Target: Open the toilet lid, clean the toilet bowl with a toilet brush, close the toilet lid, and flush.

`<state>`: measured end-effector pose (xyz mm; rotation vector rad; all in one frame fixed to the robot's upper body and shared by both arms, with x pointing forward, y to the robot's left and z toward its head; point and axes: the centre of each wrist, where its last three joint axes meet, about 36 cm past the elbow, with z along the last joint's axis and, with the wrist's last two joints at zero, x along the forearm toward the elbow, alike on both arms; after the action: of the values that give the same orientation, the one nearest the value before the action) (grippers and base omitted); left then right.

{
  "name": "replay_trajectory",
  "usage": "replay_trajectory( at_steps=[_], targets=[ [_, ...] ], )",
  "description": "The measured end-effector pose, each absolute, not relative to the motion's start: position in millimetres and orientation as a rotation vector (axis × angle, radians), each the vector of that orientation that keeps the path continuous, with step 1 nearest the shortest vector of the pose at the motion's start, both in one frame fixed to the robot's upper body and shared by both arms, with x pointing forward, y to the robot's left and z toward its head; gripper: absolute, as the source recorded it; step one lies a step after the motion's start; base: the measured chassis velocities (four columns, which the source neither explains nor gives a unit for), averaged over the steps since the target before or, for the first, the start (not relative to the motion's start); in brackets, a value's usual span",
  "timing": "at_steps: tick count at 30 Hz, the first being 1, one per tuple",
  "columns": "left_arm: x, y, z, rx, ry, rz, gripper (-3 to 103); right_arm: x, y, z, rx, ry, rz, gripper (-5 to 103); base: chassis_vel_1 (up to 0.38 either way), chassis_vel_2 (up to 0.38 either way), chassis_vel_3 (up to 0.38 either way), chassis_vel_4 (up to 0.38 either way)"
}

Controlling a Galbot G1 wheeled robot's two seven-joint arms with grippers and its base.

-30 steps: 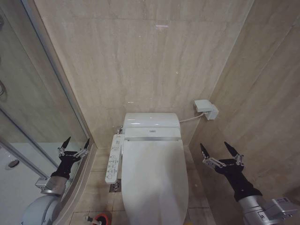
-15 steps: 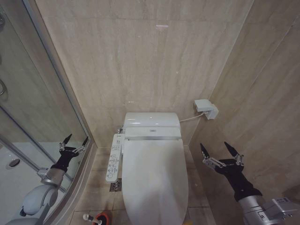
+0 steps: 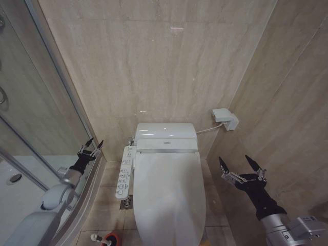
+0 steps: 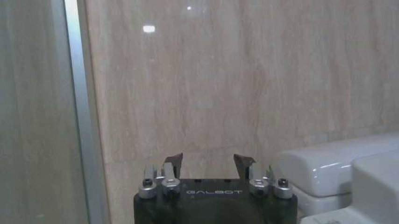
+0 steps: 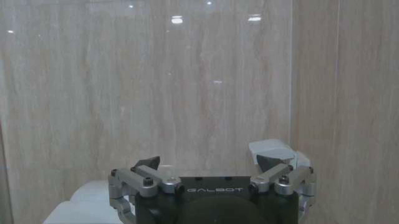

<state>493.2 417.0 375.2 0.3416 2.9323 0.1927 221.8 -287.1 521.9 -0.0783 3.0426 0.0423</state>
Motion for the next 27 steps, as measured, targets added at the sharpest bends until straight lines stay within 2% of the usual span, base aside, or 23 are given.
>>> replay_trajectory(
  at_steps=[1,2,9,10,17,18,23,24,27],
  targets=[
    [499.5,418.2,373.7,0.343,2.936,0.198,61,221.8,-287.1,521.9,-0.078,3.043,0.042,100,0.0,0.0,0.0,0.0],
    [504.9,419.3,371.8,0.343,2.939,0.203,57,221.8,-287.1,521.9,-0.078,3.043,0.042,100,0.0,0.0,0.0,0.0],
    [530.7,418.7,366.6,0.393,2.945,0.244,57,221.8,-287.1,521.9,-0.078,3.043,0.042,100,0.0,0.0,0.0,0.0],
    [539.4,416.1,367.4,0.415,2.943,0.263,48,221.8,-287.1,521.9,-0.078,3.043,0.042,100,0.0,0.0,0.0,0.0],
    [568.5,400.7,365.7,0.557,2.922,0.355,48,221.8,-287.1,521.9,-0.078,3.043,0.042,100,0.0,0.0,0.0,0.0],
    [575.2,397.7,363.7,0.605,2.905,0.373,27,221.8,-287.1,521.9,-0.078,3.043,0.042,100,0.0,0.0,0.0,0.0],
    [594.5,394.6,360.8,0.75,2.846,0.447,27,221.8,-287.1,521.9,-0.078,3.043,0.042,100,0.0,0.0,0.0,0.0],
    [598.6,395.3,360.3,0.783,2.834,0.468,22,221.8,-287.1,521.9,-0.078,3.043,0.042,100,0.0,0.0,0.0,0.0],
    [603.8,399.1,358.3,0.844,2.809,0.514,22,221.8,-287.1,521.9,-0.078,3.043,0.042,100,0.0,0.0,0.0,0.0]
  ],
)
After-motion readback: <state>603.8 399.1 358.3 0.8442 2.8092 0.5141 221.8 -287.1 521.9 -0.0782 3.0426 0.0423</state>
